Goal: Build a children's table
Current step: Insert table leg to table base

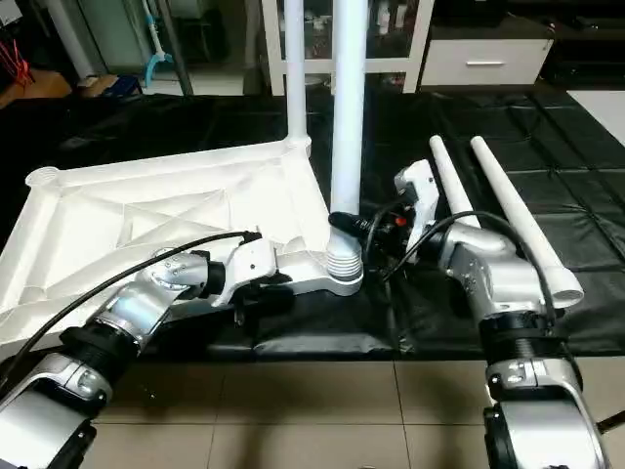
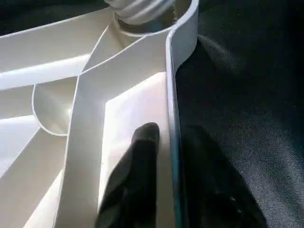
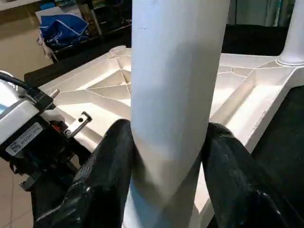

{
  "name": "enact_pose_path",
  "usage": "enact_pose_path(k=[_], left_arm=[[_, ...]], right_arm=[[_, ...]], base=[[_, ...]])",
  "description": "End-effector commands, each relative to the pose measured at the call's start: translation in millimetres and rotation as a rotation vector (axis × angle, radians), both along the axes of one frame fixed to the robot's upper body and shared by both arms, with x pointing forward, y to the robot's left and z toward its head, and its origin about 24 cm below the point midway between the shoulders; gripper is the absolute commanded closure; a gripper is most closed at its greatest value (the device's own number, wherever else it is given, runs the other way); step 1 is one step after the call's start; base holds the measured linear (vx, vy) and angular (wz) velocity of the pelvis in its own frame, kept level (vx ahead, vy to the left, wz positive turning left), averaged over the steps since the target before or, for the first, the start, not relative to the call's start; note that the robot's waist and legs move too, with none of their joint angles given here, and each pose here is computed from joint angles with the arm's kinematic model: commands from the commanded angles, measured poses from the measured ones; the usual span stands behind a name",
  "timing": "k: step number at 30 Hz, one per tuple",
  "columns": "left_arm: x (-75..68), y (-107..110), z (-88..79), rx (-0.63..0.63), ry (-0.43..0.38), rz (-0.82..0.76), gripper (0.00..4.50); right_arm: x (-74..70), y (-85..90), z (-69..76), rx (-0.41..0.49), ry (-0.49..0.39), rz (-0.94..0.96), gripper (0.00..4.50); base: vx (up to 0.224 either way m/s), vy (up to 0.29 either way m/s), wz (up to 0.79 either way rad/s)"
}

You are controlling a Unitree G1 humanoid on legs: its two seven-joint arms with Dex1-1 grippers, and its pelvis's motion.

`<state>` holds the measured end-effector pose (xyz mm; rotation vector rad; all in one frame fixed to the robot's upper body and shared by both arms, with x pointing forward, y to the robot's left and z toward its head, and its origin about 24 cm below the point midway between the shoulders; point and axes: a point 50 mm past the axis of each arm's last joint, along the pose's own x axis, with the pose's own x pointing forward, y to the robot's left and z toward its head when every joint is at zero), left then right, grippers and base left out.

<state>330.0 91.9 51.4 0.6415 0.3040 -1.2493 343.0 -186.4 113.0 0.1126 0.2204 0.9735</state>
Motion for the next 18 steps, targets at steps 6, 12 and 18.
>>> enact_pose_path(k=[6,12,18], left_arm=[[2.0,3,-3.9,0.064,0.004,0.022,3.34],[8.0,2,2.7,0.027,-0.009,0.079,3.05],[11.9,1,11.3,0.018,-0.074,0.084,2.64]], right_arm=[[2.3,-4.4,12.3,-0.02,-0.049,0.004,2.71],[1.8,0.0,8.0,-0.015,-0.051,-0.007,2.71],[0.4,-2.6,8.3,-0.018,-0.051,-0.007,2.71]], base=[[0.0,0.0,0.0],[0.0,0.0,0.0],[0.0,0.0,0.0]])
